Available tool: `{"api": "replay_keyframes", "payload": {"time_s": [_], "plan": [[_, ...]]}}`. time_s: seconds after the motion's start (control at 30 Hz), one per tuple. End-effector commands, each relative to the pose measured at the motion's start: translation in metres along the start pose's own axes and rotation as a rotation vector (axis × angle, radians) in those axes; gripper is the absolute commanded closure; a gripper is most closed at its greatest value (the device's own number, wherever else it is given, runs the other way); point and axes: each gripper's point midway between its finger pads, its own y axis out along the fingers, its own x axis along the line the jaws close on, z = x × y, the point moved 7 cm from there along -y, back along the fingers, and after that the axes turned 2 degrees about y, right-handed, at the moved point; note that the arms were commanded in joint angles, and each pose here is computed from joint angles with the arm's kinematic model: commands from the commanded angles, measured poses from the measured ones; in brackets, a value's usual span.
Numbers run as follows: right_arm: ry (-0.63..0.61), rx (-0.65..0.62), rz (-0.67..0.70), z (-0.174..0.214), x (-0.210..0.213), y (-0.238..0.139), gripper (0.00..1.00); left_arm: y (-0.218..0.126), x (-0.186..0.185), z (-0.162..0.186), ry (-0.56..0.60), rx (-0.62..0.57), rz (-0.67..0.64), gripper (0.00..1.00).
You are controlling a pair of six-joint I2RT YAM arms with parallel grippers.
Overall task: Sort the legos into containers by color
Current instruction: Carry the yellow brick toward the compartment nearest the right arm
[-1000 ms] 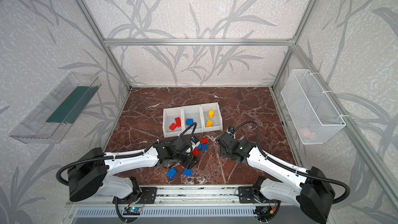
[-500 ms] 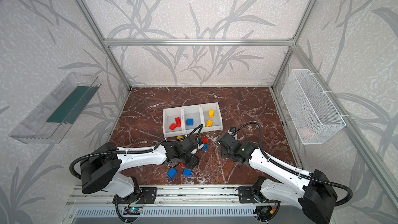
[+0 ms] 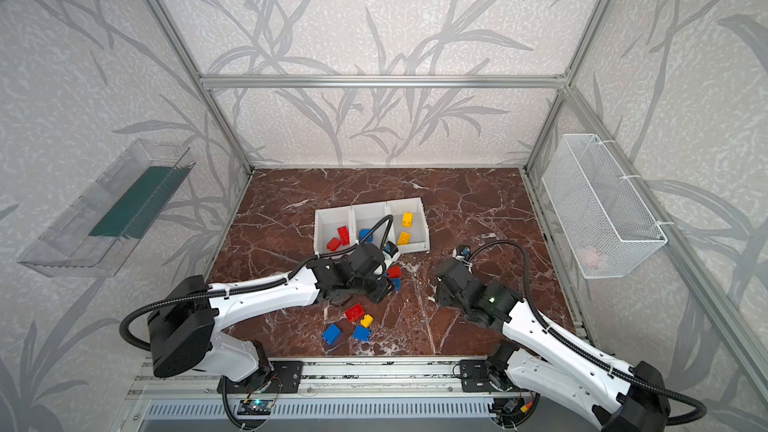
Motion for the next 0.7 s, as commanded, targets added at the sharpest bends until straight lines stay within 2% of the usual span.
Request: {"api": "replay_keyframes", "payload": {"time_s": [0.0,0.13,0.27,0.5,0.67], "plan": [[0.006,0.004,0.028,0.005,-0.013,-0.004,0.38,0.008,0.023,-0.05,-0.014,-0.096,-0.025,0.58],[0.002,0.012,0.02,0.007,-0.016,-0.008,0.38,0.032,0.042,-0.094,-0.013,-0.14,-0.042,0.58],[-0.018,0.02,0.013,0.008,-0.016,-0.011,0.38,0.062,0.055,-0.127,-0.018,-0.137,-0.03,0.58],[-0.03,0.034,0.007,0.012,-0.019,-0.011,0.38,0.087,0.062,-0.154,-0.038,-0.153,-0.02,0.57],[-0.029,0.029,0.007,0.012,-0.019,-0.009,0.37,0.088,0.065,-0.154,-0.044,-0.153,-0.04,0.37]]}}
